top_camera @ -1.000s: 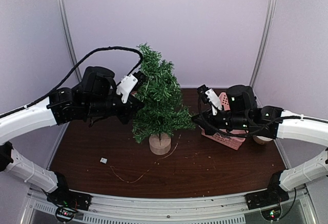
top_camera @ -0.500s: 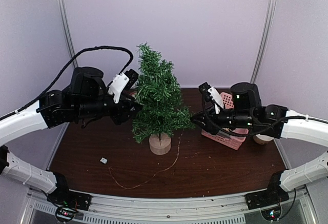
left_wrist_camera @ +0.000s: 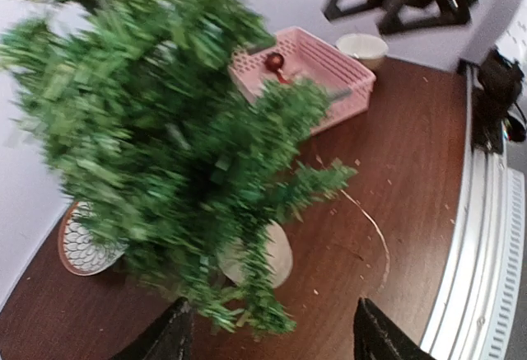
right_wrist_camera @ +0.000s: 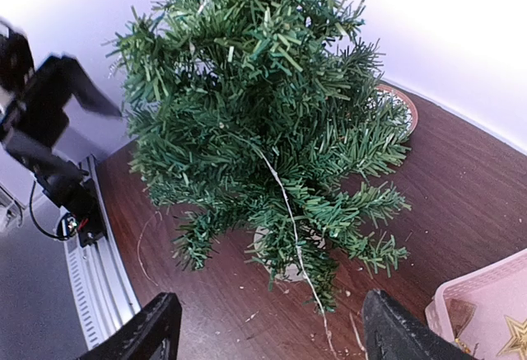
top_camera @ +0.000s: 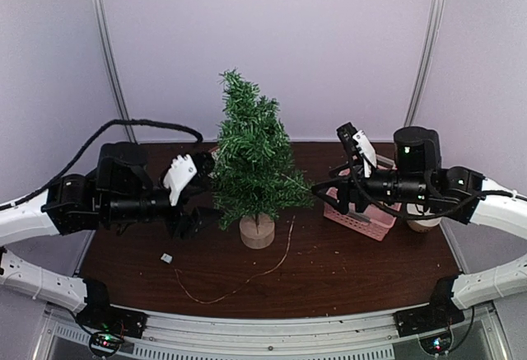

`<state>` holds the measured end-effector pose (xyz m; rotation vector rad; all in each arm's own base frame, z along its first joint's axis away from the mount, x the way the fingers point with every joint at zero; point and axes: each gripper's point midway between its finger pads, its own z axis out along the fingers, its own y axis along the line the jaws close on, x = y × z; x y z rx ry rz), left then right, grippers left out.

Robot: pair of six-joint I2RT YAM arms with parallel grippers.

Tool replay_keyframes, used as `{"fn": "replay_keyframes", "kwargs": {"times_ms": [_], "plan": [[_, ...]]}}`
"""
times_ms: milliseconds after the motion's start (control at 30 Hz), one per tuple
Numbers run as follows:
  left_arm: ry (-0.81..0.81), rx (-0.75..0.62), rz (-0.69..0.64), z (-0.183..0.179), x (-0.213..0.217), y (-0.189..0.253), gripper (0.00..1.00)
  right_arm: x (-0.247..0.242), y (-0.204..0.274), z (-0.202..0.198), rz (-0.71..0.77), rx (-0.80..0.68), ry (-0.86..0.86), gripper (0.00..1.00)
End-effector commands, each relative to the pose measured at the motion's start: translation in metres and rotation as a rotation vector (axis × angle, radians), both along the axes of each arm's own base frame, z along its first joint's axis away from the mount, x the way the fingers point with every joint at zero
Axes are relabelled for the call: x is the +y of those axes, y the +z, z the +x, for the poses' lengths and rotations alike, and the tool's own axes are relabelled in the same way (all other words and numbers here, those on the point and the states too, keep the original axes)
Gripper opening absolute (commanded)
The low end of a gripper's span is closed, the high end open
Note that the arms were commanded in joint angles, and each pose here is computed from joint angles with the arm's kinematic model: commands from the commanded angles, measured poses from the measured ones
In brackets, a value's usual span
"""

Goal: Decorate the small christmas tree

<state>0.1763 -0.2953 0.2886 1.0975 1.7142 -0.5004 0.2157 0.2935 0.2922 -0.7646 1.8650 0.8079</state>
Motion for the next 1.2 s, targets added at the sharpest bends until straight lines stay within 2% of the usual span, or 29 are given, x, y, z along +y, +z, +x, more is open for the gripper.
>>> {"fn": "replay_keyframes", "kwargs": {"times_ms": [0,100,200,333,500,767,1000,1100,1167], "plan": [[-0.133,-0.019,0.074,-0.035,-0.023,-0.043,0.67,-0.015,0.01,0.0,0.013,-0.025,-0.033,0.82],[-0.174,-0.004,0.126,-0.053,-0.042,-0.078,0.66,-0.021,0.009,0.002,0.015,-0.021,-0.044,0.83],[-0.136,0.025,0.162,-0.052,-0.06,-0.105,0.63,-0.023,0.008,0.003,0.015,-0.014,-0.051,0.84],[-0.103,0.029,0.133,-0.043,-0.085,-0.118,0.59,-0.025,0.008,0.004,0.017,-0.011,-0.052,0.84],[-0.107,0.035,0.201,-0.036,-0.114,-0.148,0.56,-0.029,0.008,0.005,0.011,-0.018,-0.059,0.84],[-0.123,0.067,0.208,-0.033,-0.147,-0.172,0.54,-0.036,0.01,0.006,0.009,-0.025,-0.071,0.84],[-0.155,0.084,0.257,-0.044,-0.135,-0.172,0.02,-0.039,0.014,0.009,-0.006,-0.04,-0.089,0.83],[-0.195,0.054,0.269,-0.058,-0.127,-0.164,0.0,-0.037,0.016,0.014,-0.015,-0.053,-0.09,0.81],[-0.209,0.052,0.265,-0.062,-0.124,-0.161,0.0,-0.03,0.015,0.02,-0.028,-0.049,-0.083,0.76]]}}
